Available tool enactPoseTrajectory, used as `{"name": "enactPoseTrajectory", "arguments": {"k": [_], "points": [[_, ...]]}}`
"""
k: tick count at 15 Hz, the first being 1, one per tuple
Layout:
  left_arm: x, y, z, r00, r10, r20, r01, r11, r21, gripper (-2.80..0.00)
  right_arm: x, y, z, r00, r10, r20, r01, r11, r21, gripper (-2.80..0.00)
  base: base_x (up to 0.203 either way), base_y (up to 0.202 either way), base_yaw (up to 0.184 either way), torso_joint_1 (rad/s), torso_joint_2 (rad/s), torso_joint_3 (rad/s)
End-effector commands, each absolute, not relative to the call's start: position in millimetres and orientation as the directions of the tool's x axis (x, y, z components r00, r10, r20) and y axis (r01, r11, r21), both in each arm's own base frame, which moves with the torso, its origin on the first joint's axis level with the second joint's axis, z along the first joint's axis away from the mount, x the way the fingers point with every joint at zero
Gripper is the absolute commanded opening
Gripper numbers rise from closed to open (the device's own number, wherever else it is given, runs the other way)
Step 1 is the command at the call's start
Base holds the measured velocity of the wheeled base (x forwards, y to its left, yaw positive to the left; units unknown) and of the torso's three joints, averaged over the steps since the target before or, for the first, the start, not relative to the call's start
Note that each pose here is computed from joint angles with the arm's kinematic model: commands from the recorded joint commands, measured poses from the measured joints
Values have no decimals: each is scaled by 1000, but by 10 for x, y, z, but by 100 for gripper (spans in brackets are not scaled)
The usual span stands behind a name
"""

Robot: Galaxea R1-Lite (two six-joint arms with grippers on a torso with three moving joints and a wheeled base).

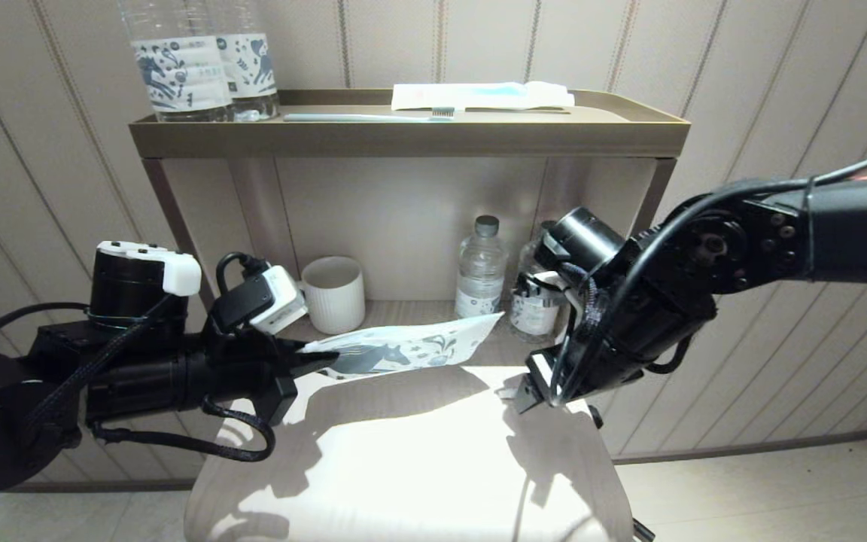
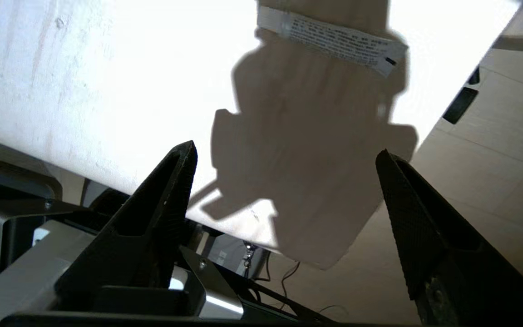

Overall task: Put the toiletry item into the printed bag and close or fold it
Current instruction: Place the comb into the storage bag

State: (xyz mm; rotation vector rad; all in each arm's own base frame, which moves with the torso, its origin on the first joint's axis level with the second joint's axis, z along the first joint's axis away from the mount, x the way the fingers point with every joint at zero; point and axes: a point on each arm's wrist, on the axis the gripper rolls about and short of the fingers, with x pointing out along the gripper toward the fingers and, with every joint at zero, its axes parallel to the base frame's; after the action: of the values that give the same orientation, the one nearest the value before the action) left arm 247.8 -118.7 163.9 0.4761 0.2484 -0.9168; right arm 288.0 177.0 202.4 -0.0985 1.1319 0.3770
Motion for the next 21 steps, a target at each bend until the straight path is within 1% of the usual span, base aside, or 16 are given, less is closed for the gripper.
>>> {"name": "enactPoseTrajectory", "arguments": {"k": [1,9,13,21], "points": [[2478,-1186,1665,589,-708,-391,808,511,293,-280,2989,1860,1855,333,225,-916,-332,937,109,0,0,0,0,0,0,0],[2496,-1199,1621,589,-714,-379,808,513,289,-280,3177,1976,1600,290,202,-935,-297,948,112,0,0,0,0,0,0,0],[2485,-1195,1626,589,-715,-377,808,513,289,-280,3295,2049,1563,303,210,-930,-265,956,130,0,0,0,0,0,0,0],[2487,-1201,1549,577,-713,-398,817,505,280,-280,3495,2132,1615,357,232,-905,-216,963,161,0,0,0,0,0,0,0]]}}
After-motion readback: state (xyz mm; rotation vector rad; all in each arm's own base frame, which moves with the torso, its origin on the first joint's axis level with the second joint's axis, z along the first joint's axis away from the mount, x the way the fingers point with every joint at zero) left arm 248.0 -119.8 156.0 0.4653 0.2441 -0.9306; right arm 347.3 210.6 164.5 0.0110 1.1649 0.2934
